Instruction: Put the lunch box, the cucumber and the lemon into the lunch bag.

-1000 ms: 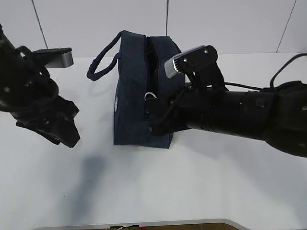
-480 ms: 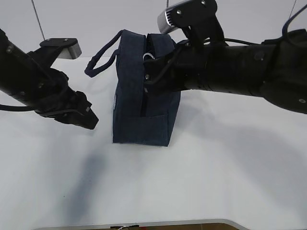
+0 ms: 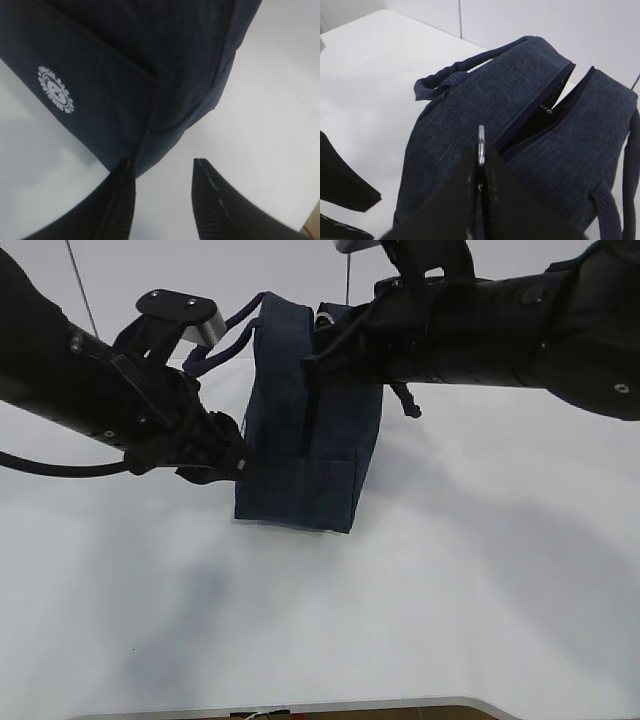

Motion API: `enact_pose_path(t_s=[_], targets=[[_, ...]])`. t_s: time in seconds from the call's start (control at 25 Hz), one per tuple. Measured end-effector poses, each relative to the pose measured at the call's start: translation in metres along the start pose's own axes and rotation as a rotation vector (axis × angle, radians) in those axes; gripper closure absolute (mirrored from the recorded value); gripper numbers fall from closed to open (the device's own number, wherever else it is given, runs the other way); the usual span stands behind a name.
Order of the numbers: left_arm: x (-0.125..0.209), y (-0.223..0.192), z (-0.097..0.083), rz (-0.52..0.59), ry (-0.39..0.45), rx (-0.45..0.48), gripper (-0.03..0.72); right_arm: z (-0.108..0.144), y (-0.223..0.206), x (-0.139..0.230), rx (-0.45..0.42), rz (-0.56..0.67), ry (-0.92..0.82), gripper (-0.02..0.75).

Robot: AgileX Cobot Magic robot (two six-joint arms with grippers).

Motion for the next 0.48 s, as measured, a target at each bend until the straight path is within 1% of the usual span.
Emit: enact_pose_path(t_s=[0.32,0.48], targets=[[-0.010,-0.015,0.006,-0.086,-0.002,-0.058,0.414,-0.004,0.001,-0.011,0.019,-0.010,-0.098,0.733],[-0.009,-0.022,0.009,-0.090,0.013,-0.068,0.414,-0.004,0.001,-0.010,0.020,-0.009,-0.146,0.733]])
Point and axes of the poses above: a point on each arm's last joint axis where the gripper is mounted, y pointing back along that axis away from the gripper, z along the wrist's bending axis when the last joint is at zero, x = y × z, the point moved 6 cm from there along -y, pointing out along that axis toward the gripper
